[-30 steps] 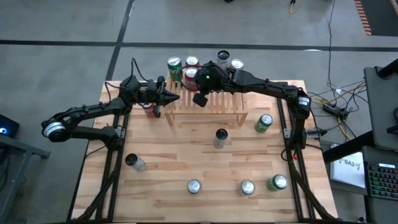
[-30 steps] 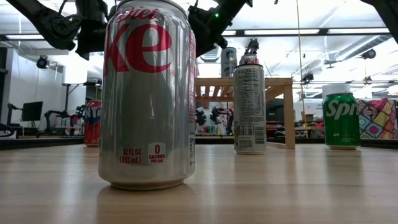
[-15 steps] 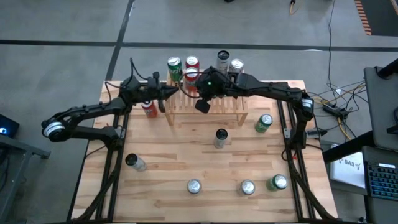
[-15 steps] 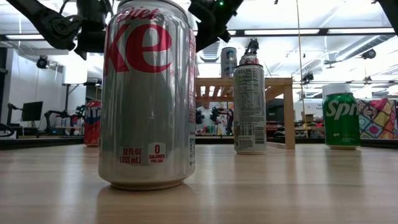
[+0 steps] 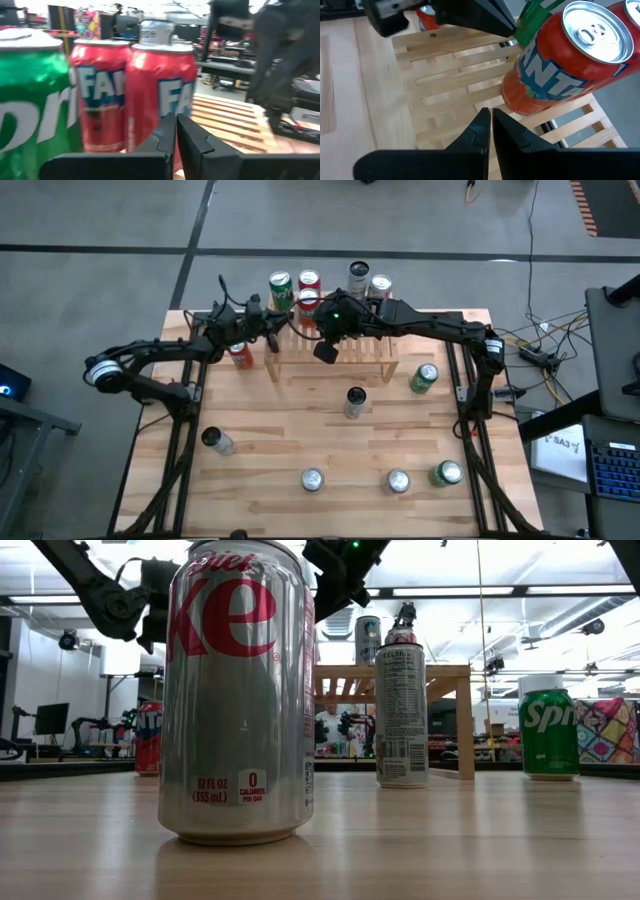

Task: Place canned beverage on shelf
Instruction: Put the bottom red soda can aligned with the other red soda can on the shelf

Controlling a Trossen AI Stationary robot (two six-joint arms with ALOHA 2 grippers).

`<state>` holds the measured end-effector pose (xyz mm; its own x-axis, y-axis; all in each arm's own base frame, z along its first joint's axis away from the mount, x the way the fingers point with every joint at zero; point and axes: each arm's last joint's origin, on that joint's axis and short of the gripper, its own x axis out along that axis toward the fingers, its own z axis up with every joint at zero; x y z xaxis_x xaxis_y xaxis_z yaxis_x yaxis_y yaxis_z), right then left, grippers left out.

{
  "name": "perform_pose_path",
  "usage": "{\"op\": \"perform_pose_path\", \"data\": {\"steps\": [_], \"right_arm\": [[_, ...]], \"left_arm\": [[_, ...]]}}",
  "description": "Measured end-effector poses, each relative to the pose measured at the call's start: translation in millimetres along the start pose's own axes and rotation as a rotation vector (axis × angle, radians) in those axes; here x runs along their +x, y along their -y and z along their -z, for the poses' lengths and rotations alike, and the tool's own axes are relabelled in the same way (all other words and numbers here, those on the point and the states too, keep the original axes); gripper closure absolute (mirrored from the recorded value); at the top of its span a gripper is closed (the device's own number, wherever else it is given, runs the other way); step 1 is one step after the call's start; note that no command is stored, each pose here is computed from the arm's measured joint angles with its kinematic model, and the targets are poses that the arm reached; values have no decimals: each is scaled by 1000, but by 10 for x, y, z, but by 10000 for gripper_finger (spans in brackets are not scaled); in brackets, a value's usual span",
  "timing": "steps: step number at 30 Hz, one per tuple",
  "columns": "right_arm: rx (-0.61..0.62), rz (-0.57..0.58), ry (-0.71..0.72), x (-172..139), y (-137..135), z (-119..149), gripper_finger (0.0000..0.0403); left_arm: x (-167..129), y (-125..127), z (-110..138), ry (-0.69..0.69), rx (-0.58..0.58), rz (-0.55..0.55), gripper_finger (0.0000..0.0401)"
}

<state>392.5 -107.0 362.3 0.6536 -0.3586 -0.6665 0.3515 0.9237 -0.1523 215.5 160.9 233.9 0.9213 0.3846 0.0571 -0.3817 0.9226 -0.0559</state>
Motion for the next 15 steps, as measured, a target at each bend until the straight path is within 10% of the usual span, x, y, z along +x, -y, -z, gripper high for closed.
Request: {"op": "perform_pose_path", "data": {"steps": [15], "right_arm": [[-16, 2, 0, 1, 2, 0, 394]], "left_arm": [[136, -38, 43, 28, 6, -41, 401]]}}
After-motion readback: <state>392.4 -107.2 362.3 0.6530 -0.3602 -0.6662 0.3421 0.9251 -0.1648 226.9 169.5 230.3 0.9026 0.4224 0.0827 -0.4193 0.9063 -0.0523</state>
